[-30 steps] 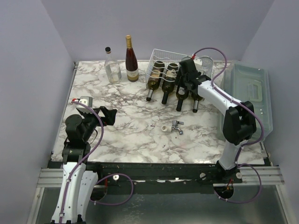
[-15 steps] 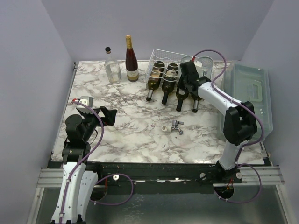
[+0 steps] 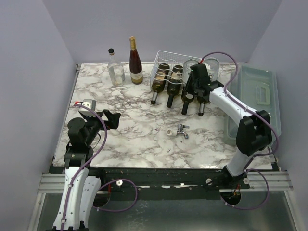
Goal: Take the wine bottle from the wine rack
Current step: Pick up the wine bottle from the wine rack.
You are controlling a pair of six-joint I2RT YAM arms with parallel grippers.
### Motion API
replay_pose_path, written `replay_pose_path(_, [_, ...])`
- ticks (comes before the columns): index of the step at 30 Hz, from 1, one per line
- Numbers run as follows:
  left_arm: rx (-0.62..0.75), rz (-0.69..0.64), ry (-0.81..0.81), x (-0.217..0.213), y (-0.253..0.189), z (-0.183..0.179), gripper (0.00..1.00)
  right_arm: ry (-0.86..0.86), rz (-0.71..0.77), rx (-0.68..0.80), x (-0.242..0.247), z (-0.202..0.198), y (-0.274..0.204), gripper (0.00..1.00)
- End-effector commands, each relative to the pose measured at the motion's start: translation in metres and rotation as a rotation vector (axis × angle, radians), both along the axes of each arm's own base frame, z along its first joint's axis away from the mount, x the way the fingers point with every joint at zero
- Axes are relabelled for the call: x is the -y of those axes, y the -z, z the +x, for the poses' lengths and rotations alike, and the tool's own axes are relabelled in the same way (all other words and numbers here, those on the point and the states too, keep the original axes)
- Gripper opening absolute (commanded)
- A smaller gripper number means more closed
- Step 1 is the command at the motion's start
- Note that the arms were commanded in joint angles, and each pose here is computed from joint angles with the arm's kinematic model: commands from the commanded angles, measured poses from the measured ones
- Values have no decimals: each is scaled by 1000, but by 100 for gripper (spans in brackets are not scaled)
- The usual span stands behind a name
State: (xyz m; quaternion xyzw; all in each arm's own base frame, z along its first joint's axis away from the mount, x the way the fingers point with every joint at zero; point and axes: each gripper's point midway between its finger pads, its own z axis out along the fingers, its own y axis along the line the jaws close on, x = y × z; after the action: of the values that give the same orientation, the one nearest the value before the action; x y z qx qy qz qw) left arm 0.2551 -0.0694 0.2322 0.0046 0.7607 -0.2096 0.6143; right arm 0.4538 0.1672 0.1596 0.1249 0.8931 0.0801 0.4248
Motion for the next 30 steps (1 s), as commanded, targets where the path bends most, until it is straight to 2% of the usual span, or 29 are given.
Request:
replay_pose_path(1, [8, 9, -1, -1, -2, 0, 99, -84, 94, 247, -17, 12, -92, 0])
replay_pose_path(17, [6, 10, 29, 3, -1, 0, 99, -222, 101, 394, -22, -13, -154, 0])
replay_pose_path(30, [69, 13, 167, 24, -9, -11, 99, -429, 63, 392, -33, -53, -166, 0])
